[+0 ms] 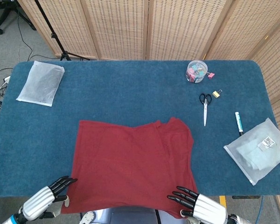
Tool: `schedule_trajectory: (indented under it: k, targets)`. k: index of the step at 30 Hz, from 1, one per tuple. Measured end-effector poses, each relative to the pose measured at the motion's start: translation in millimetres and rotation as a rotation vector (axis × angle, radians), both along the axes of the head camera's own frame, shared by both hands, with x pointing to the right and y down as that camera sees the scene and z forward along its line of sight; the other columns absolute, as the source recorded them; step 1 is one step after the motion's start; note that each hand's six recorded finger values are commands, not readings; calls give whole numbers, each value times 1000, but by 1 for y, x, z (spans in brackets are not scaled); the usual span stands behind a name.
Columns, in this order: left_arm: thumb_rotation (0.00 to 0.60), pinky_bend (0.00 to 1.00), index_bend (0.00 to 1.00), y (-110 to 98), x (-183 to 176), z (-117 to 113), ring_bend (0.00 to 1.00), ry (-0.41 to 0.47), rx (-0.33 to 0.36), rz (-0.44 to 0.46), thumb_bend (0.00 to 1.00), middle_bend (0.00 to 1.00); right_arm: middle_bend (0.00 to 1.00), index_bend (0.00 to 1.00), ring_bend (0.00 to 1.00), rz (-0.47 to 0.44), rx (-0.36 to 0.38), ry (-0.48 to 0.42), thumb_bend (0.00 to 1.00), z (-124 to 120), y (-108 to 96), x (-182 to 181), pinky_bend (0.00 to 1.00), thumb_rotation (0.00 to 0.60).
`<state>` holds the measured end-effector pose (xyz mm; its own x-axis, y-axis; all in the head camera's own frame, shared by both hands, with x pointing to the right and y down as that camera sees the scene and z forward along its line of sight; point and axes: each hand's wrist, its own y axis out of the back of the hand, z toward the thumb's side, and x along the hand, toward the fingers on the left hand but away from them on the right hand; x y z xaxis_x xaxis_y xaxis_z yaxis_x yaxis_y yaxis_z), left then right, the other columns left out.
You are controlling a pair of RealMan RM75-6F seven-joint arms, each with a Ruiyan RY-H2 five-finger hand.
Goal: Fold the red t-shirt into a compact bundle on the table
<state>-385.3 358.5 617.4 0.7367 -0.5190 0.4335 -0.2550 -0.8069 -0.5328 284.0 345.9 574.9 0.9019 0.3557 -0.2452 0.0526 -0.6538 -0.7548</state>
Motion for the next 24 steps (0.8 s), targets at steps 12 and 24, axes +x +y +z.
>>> schedule_trajectory:
  k: [12, 24]
  targets:
    - [600, 0, 740, 12, -5, -7, 0, 19, -34, 28, 593, 0, 0, 634, 0, 2, -14, -10, 569, -6, 15, 11, 0, 600]
    - [600, 0, 740, -21, 5, 1, 0, 1, 14, -44, 598, 0, 0, 634, 0, 110, -52, 21, 569, 6, -15, 16, 0, 600]
